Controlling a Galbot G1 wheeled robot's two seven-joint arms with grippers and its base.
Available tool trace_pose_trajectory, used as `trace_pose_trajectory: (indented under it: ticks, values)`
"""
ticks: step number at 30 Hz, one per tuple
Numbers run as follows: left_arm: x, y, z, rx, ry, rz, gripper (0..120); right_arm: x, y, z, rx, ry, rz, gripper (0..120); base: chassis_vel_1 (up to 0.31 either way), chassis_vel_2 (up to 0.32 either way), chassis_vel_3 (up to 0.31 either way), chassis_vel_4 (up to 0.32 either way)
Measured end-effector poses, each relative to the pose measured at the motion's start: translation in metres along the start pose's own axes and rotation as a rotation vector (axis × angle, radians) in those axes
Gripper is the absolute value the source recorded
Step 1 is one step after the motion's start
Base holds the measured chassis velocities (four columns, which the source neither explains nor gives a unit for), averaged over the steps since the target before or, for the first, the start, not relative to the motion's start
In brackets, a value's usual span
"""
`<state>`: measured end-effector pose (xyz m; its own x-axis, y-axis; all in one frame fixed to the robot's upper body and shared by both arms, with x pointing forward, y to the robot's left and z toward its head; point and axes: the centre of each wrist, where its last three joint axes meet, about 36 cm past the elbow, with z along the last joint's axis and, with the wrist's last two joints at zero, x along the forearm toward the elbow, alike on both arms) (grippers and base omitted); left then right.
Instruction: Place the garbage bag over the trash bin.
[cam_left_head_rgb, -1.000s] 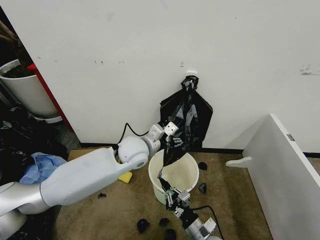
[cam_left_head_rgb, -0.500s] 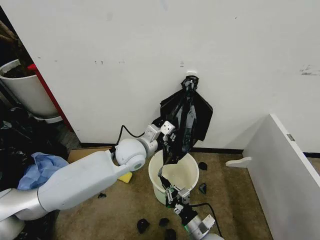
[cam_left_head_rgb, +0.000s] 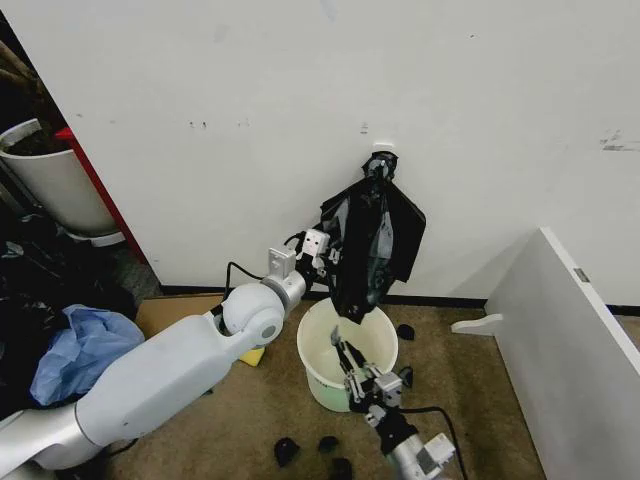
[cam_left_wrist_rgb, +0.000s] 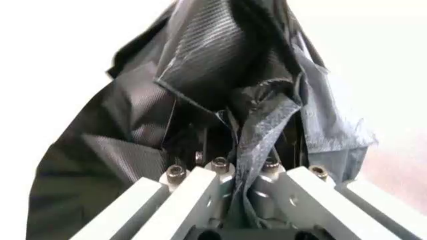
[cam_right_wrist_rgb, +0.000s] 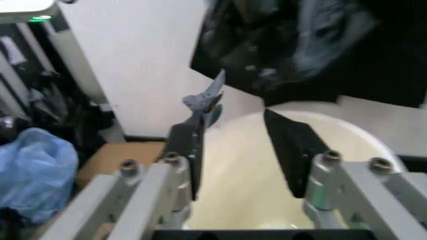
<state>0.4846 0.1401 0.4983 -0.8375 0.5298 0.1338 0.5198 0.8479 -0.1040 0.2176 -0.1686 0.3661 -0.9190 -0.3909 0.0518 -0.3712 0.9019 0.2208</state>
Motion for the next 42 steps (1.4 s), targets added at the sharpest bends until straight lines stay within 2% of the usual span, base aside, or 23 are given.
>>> trace_pose_trajectory:
  ticks: [5,6,12,13,18,21,24,28,29,32,33,36,37,42]
  values:
    - [0.004,0.007,-0.001,0.017,-0.014,-0.025,0,-0.004,-0.014,-0.015,0.01,-0.021,0.053,54,0.0,0.0,0.0,0.0]
    - [0.004,0.007,-0.001,0.017,-0.014,-0.025,0,-0.004,-0.014,-0.015,0.01,-0.021,0.053,54,0.0,0.0,0.0,0.0]
    - [0.008,0.003,0.002,0.019,-0.012,-0.015,0,-0.071,-0.046,-0.039,0.017,-0.106,0.073,81,0.0,0.0,0.0,0.0]
    - [0.008,0.003,0.002,0.019,-0.012,-0.015,0,-0.071,-0.046,-0.039,0.017,-0.106,0.073,81,0.0,0.0,0.0,0.0]
    - [0.006,-0.001,0.006,0.02,0.001,-0.008,0,-0.117,-0.063,-0.04,-0.008,-0.112,0.082,98,0.0,0.0,0.0,0.0]
    - [0.006,-0.001,0.006,0.02,0.003,-0.008,0,-0.133,-0.07,-0.041,-0.013,-0.116,0.083,98,0.0,0.0,0.0,0.0]
    - [0.006,-0.002,0.007,0.021,0.005,-0.007,0,-0.147,-0.076,-0.043,-0.012,-0.113,0.084,91,0.0,0.0,0.0,0.0]
    - [0.007,-0.003,0.007,0.021,0.008,-0.006,0,-0.161,-0.085,-0.042,0.003,-0.105,0.105,73,0.0,0.0,0.0,0.0]
    - [0.007,-0.003,0.007,0.021,0.008,-0.006,0,-0.161,-0.085,-0.042,0.003,-0.105,0.105,73,0.0,0.0,0.0,0.0]
    - [0.008,-0.002,0.006,0.019,0.006,-0.007,0,-0.169,-0.089,-0.038,0.015,-0.099,0.132,64,0.0,0.0,0.0,0.0]
    - [0.008,-0.002,0.005,0.018,0.004,-0.006,0,-0.171,-0.089,-0.038,0.014,-0.1,0.14,57,0.0,0.0,0.0,0.0]
    - [0.007,-0.004,0.004,0.02,0.0,0.0,0,-0.173,-0.088,-0.04,0.006,-0.108,0.151,46,0.0,0.0,0.0,0.0]
    - [0.007,-0.004,0.004,0.02,0.0,0.0,0,-0.173,-0.088,-0.04,0.006,-0.108,0.151,46,0.0,0.0,0.0,0.0]
    - [0.009,-0.005,0.005,0.023,0.002,0.0,0,-0.167,-0.084,-0.046,0.0,-0.124,0.157,24,0.0,0.0,0.0,0.0]
